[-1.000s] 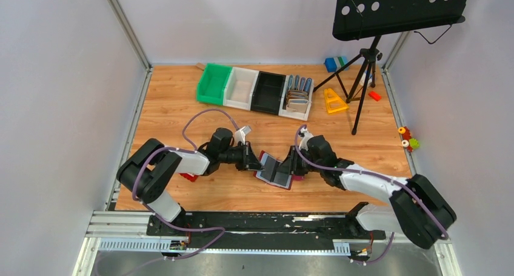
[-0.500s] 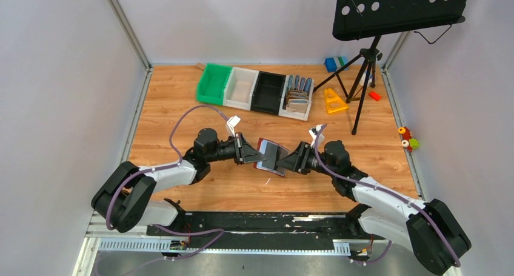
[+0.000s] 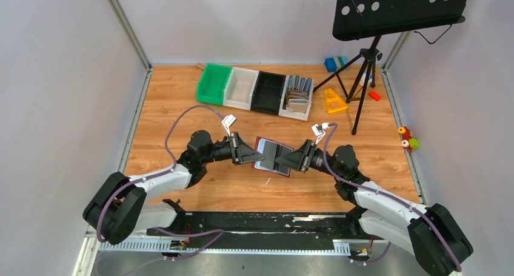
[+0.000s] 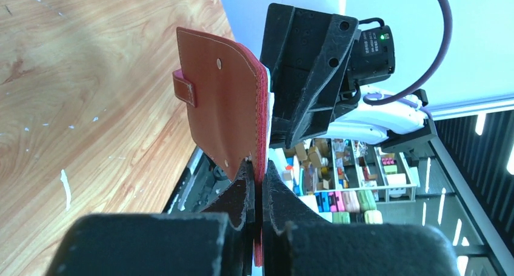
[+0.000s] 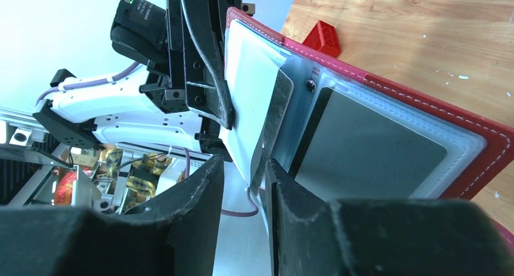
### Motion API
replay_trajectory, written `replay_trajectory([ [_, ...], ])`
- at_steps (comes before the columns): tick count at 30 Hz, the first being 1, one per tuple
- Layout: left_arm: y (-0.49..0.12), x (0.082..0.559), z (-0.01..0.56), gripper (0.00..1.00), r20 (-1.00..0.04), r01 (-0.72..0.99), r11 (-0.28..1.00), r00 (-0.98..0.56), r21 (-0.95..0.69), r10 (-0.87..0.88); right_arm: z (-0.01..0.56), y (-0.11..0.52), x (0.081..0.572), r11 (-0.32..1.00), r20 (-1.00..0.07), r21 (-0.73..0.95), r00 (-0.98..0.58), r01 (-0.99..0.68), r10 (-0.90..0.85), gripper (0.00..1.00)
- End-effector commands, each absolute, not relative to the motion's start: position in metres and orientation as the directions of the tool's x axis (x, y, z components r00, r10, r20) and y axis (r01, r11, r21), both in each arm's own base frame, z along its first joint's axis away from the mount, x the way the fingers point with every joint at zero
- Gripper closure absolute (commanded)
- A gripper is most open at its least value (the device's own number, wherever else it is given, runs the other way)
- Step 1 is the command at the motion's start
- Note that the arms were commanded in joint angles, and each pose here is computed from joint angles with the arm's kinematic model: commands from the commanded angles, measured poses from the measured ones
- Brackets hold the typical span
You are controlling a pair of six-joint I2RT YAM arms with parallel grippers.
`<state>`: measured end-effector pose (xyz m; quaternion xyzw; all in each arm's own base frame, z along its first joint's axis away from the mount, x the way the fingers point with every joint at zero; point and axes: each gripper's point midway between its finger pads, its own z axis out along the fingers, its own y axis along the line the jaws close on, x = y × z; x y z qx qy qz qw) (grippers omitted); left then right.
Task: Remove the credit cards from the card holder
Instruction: Remove the credit card from the card holder.
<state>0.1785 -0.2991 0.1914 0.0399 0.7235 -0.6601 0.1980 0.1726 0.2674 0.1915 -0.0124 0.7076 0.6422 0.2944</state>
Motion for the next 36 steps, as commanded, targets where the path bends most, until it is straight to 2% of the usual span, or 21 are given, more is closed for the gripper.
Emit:
replay_trajectory([
  [1,-0.299,0.175,0.214,1.0,-0.369,0.364,0.062,-0.905,-0.929,-0.213,0.213,0.269,0.168,0.092,-0.439,0.895,-0.821,-0.437,0.365,0.71],
  [3,-0.298,0.176,0.216,1.0,-0.368,0.364,0.058,-0.902,-0.929,-0.225,0.213,0.271,0.168,0.087,-0.434,0.897,-0.828,-0.433,0.355,0.75],
  [6,-0.298,0.176,0.218,1.0,-0.364,0.363,0.05,-0.902,-0.931,-0.23,0.218,0.274,0.167,0.062,-0.431,0.897,-0.832,-0.439,0.348,0.75],
  [8,-0.298,0.175,0.222,1.0,-0.36,0.363,0.032,-0.904,-0.931,-0.231,0.22,0.275,0.166,0.051,-0.432,0.896,-0.836,-0.442,0.338,0.73],
  [11,-0.297,0.173,0.229,1.0,-0.356,0.367,-0.001,-0.903,-0.93,-0.24,0.216,0.277,0.167,0.064,-0.423,0.902,-0.844,-0.427,0.329,0.64],
  [17,-0.296,0.171,0.234,1.0,-0.352,0.366,-0.015,-0.904,-0.93,-0.244,0.204,0.275,0.173,0.111,-0.42,0.906,-0.839,-0.407,0.346,0.63],
  [22,-0.297,0.172,0.229,1.0,-0.347,0.357,0.002,-0.906,-0.934,-0.245,0.221,0.278,0.17,0.056,-0.436,0.894,-0.832,-0.445,0.343,0.8],
  [26,-0.297,0.173,0.225,1.0,-0.341,0.35,0.007,-0.908,-0.937,-0.242,0.234,0.279,0.169,0.012,-0.448,0.881,-0.825,-0.473,0.344,0.85],
  [29,-0.298,0.172,0.219,1.0,-0.328,0.336,0.006,-0.913,-0.942,-0.241,0.236,0.282,0.169,0.003,-0.442,0.884,-0.835,-0.467,0.327,0.99],
  [36,-0.298,0.183,0.211,1.0,-0.284,0.298,-0.007,-0.919,-0.955,-0.274,0.184,0.266,0.18,0.142,-0.362,0.932,-0.852,-0.333,0.378,1.0],
])
